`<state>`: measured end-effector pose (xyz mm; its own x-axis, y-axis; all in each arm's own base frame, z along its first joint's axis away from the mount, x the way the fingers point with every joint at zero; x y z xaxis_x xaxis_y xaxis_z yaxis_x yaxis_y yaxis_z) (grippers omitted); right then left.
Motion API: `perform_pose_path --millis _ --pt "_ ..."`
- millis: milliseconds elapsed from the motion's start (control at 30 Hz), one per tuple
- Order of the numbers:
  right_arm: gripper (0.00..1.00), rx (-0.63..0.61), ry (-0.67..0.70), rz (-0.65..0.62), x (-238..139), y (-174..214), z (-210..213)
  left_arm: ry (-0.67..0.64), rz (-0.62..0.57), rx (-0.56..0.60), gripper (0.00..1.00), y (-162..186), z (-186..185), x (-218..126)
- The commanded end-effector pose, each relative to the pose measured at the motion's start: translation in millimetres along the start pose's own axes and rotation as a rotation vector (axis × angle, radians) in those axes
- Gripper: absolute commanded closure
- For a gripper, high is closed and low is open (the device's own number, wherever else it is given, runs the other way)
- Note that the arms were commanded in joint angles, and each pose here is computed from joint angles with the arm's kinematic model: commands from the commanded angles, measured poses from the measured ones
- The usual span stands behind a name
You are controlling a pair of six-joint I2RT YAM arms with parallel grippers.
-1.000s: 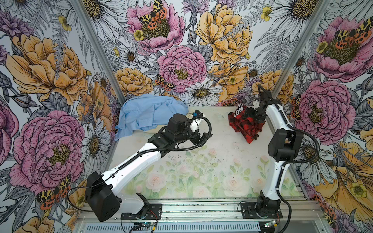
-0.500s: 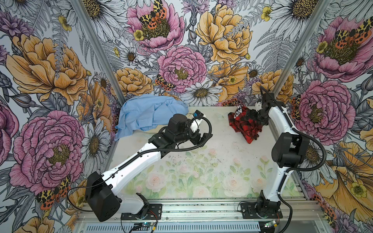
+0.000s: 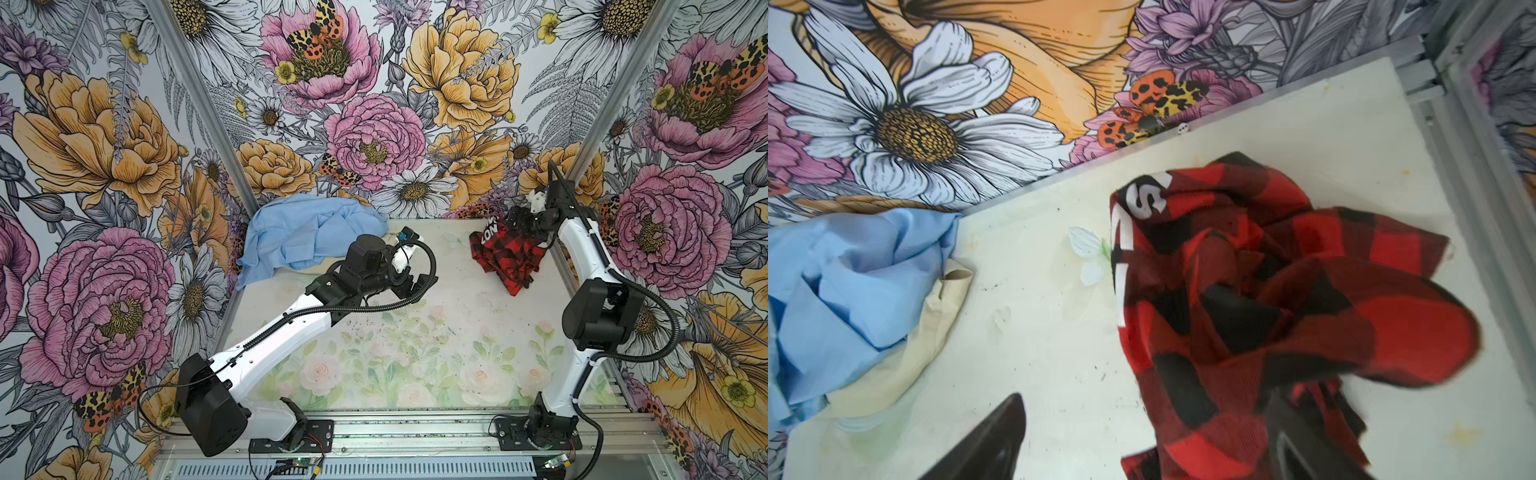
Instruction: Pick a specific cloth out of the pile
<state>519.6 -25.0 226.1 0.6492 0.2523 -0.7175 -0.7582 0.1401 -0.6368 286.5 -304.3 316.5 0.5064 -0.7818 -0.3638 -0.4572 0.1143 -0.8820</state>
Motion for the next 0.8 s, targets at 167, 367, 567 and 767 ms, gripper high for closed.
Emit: perform_pose_path --millis 167,367,567,767 --pt "0.10 0.201 -0.011 0.053 63.4 33.2 -32.7 0.015 -0.014 0.024 0.01 -6.3 -7.3 -3.8" --pt "0.10 0.296 0.103 0.153 83.9 81.5 -77.1 0.023 -0.013 0.022 0.01 -6.5 -8.7 -4.1" --pt "0.10 0.259 0.050 0.123 84.9 74.6 -71.3 0.018 -0.012 0.025 0.01 -5.8 -7.7 -3.3" --pt "0.09 0.216 0.046 -0.003 43.8 35.3 -55.9 0.018 -0.008 0.024 0.01 -4.7 -7.2 -1.8"
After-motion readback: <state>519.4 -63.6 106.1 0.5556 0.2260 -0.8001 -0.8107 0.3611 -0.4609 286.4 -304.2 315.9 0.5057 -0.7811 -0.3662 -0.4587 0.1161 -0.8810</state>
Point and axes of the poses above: each gripper's point midway between its finger pads, its own x axis out along the fingers, its own z axis along the line the jaws close on, y = z × x, the point moved 2 cm from there along -x, back along the fingers, and after that the axes turned 12 degrees about -x, right-handed, at the moved point
